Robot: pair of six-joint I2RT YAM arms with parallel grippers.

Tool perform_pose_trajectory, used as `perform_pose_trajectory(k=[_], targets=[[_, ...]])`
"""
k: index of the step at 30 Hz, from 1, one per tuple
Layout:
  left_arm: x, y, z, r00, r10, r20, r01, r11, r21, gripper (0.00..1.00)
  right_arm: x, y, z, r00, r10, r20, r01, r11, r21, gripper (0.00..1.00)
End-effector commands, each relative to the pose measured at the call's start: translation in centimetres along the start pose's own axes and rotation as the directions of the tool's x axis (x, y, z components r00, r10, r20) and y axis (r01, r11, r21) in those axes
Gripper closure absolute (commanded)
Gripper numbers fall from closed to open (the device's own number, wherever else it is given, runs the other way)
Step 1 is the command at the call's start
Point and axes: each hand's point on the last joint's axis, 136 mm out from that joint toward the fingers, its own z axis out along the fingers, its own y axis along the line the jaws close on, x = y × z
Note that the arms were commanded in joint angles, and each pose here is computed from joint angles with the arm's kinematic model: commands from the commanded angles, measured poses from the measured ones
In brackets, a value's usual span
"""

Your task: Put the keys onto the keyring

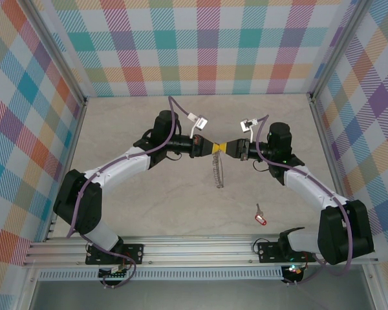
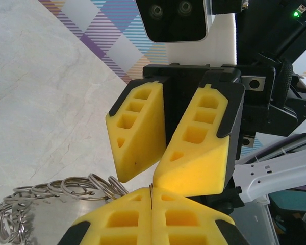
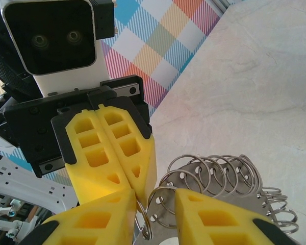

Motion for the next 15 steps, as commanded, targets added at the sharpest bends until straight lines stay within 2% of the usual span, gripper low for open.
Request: perform_pose_trajectory(k=[1,5,15], targets=[[-1.24,-1.49,0.28,0.998,0.062,0.018,-0.063,0.997,0.037,1.0,0.55,0.73,0.16,0.999,-0.026,-0.022,0.025,0.999,-0.041,0.73],[-1.2,-1.36,0.37,0.998,0.061,0.017,-0.062,0.997,0.036,1.0,0.67,1.0,0.16,0.999,-0.027,-0.03,0.025,0.998,-0.057,0.76],[-1.01,-0.79,0.44,0.998,0.06,0.015,-0.06,0.998,0.007,1.0,1.15,0.25,0.2,0.999,-0.012,-0.031,0.01,0.999,-0.042,0.71]])
